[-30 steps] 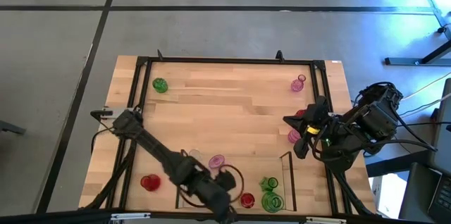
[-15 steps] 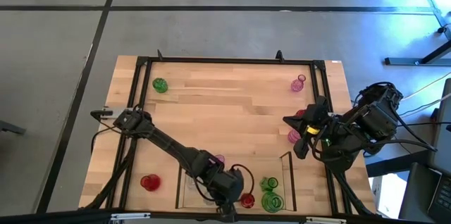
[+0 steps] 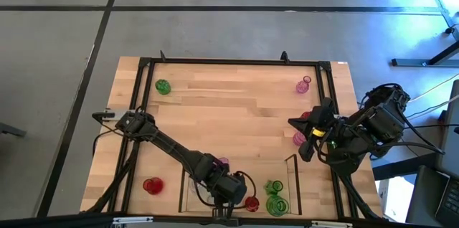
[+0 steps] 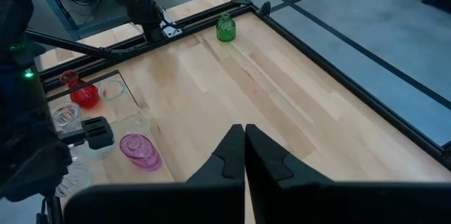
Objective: Sort vases onto shelf
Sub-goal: Put the transparent vase aligned with the other transparent vases on the shelf
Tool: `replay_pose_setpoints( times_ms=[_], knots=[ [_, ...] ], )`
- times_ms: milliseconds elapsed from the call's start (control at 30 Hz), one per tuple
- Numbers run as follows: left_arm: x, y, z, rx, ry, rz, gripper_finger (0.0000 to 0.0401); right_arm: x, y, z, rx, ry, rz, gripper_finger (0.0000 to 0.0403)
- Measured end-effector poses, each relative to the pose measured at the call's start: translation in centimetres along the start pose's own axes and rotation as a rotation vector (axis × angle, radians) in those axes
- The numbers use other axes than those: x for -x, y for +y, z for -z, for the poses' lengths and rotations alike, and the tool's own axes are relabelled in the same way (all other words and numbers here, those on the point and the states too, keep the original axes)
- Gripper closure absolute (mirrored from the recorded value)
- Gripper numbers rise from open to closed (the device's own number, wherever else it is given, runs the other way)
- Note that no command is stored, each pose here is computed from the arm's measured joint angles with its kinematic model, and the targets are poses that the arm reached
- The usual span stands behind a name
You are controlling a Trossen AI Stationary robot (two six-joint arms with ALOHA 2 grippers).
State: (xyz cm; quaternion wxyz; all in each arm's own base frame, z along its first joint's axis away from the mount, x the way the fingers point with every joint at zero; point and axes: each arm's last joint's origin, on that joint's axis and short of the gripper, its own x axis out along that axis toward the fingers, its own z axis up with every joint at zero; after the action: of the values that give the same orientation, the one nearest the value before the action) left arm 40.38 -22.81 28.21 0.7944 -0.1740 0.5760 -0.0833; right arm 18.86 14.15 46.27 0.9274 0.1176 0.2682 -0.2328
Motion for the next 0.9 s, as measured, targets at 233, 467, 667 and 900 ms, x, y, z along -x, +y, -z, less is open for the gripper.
replay_pose_setpoints(
  times_ms=[233,467,667,900],
  knots=[
    [0.0,0.1,0.1,0.011,0.041,0.033,0.0401,0.0,0.0,0.0,-0.008,0.0,0.0,0.0403],
    [0.0,-0.2,1.1,0.011,0.117,0.025,0.0401,0.0,0.0,0.0,-0.01,-0.001,0.001,0.0403],
    [-0.1,-0.4,1.5,0.009,0.143,0.015,0.0401,0.0,0.0,0.0,-0.011,-0.001,0.001,0.0403],
    [0.0,-0.1,1.0,0.021,0.107,0.011,0.0401,0.0,0.0,0.0,-0.013,-0.001,0.001,0.0403]
  ],
)
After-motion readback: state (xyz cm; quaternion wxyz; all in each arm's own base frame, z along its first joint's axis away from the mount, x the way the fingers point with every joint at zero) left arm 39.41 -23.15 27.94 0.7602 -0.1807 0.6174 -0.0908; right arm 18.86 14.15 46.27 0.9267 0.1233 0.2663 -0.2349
